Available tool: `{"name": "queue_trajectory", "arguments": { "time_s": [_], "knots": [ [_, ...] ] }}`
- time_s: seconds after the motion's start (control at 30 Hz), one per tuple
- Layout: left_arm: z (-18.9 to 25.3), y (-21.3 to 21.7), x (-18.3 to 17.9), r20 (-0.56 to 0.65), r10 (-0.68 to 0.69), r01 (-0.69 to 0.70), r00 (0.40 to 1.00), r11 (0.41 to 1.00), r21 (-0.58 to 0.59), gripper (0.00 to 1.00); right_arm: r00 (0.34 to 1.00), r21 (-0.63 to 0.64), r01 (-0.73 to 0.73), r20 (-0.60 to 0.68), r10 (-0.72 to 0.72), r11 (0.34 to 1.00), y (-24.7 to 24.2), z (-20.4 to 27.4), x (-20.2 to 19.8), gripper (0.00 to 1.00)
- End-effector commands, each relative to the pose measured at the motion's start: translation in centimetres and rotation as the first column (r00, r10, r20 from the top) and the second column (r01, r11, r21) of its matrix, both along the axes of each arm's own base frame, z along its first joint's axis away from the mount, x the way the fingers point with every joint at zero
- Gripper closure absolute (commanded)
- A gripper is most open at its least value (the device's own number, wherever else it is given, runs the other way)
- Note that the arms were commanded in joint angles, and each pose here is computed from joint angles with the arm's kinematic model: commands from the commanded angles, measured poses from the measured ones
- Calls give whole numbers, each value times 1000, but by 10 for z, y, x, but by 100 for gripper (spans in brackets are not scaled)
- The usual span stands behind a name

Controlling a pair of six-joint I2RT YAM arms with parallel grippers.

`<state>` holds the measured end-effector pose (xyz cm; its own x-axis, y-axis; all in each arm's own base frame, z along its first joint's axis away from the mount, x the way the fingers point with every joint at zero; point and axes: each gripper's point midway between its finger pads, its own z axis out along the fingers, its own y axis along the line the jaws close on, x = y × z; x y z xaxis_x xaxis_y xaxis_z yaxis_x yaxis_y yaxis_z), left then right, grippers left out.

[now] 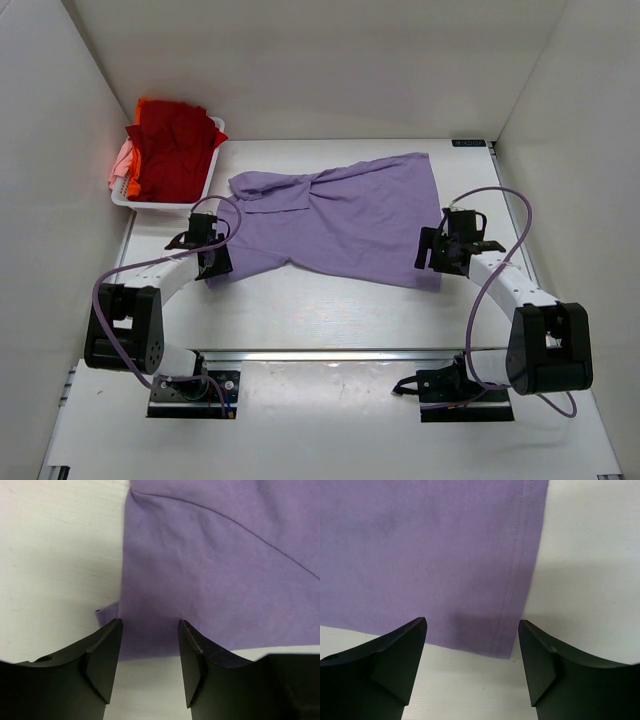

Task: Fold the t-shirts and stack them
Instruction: Flatten out the tshirt

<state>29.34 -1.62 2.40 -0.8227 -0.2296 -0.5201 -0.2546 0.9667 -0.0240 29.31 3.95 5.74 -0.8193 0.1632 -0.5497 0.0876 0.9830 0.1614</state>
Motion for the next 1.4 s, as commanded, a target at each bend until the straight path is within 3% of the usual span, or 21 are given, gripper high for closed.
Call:
{"name": "queue_trajectory", "arguments": {
  "time_s": [0.0, 0.53, 0.67, 0.73, 0.77, 1.2, 1.27, 1.37],
  "knots": [
    [6, 6, 7, 42, 10, -11, 999, 999, 30, 40, 999, 24, 17, 45, -18, 1000, -2, 6, 6, 29],
    [-5, 1, -2, -14, -11, 12, 1000, 1000, 16, 42, 999, 33, 48, 10, -48, 998, -6, -3, -1, 29],
    [-9, -9, 1, -20, -37, 37, 999, 999, -32, 64, 997, 32, 76, -17, -75, 997, -11, -9, -7, 28],
    [-10, -11, 2, -22, -49, 49, 999, 998, -33, 94, 995, 30, 95, -31, -94, 995, -13, -11, -9, 29],
    [-10, -11, -1, -32, -46, 45, 998, 998, -32, 99, 993, 26, 111, -43, -110, 993, -16, -12, -12, 30],
    [58, -32, 27, 162, -75, 93, 984, 990, -107, 100, 972, 20, 195, -137, -190, 981, -20, -17, -29, 36],
    [60, -34, 27, 166, -77, 97, 983, 988, -116, 100, 970, 27, 196, -152, -189, 980, -17, -22, -28, 40],
    [60, -36, 25, 170, -80, 103, 982, 986, -132, 100, 969, 30, 180, -179, -172, 983, -9, -29, -28, 57]
  ]
}}
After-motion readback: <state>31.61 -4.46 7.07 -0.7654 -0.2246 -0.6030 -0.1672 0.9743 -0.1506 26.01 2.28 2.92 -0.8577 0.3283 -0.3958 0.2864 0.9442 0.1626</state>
